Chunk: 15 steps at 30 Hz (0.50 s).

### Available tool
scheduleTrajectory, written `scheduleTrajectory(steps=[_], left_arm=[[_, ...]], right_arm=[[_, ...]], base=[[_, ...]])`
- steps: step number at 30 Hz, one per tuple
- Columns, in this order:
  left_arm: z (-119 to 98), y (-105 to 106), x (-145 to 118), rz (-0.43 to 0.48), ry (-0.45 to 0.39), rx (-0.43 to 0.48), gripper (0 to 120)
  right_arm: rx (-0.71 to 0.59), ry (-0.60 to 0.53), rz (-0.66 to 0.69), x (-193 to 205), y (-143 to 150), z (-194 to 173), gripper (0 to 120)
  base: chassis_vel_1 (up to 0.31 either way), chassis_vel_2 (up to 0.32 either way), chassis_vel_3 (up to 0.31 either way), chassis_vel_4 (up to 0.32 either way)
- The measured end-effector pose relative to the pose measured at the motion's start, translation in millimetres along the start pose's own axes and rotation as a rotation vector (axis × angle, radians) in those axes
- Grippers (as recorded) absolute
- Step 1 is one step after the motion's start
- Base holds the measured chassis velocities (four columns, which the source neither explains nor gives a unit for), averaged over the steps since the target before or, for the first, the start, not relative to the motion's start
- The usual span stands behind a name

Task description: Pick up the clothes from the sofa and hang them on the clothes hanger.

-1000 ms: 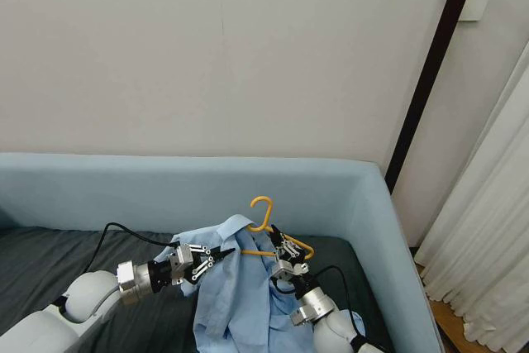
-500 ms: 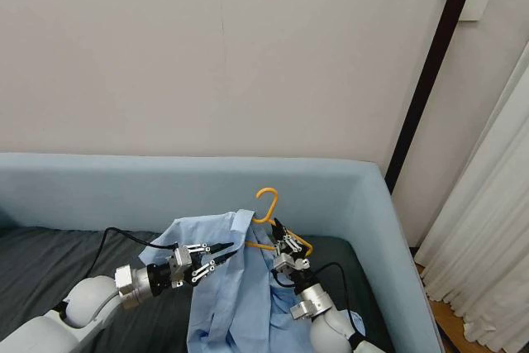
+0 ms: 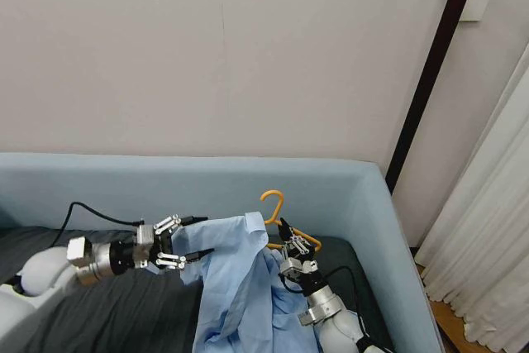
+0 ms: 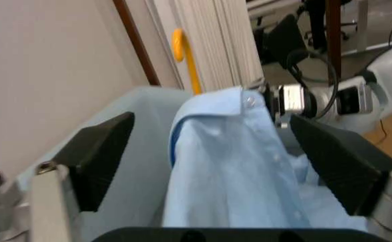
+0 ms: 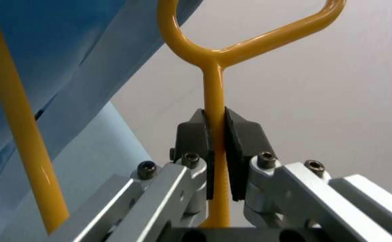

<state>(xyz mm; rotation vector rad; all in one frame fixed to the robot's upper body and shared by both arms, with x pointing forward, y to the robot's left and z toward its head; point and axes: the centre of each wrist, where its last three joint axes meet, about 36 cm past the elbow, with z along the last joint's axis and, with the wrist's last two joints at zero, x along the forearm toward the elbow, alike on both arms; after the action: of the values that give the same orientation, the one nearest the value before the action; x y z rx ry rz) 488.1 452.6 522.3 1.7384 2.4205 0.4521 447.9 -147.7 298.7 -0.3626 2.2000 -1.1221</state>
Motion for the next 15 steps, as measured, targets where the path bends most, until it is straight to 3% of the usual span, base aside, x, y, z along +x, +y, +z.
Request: scheduleTrajectory(steps=[6, 10, 15], left_arm=[[1.8, 14.2, 16.4, 0.078, 0.123, 0.132, 109], [7.3, 13.0, 14.6, 0.118, 0.150, 0.200, 113], [16.2, 7.6, 9.5, 0.098, 0.173, 0.275, 115]], right_arm=[[0.035, -0.071, -0.024, -3.7, 6.5, -7.0, 5], [0.054, -0.121, -0.031, -8.0, 10.2, -11.8, 5], [0.061, -0.163, -0.040, -10.3, 15.8, -19.1, 5]], base=[[0.000, 0.000, 0.000, 0.000], [0.000, 0.000, 0.000, 0.000], [0.000, 0.000, 0.000, 0.000]])
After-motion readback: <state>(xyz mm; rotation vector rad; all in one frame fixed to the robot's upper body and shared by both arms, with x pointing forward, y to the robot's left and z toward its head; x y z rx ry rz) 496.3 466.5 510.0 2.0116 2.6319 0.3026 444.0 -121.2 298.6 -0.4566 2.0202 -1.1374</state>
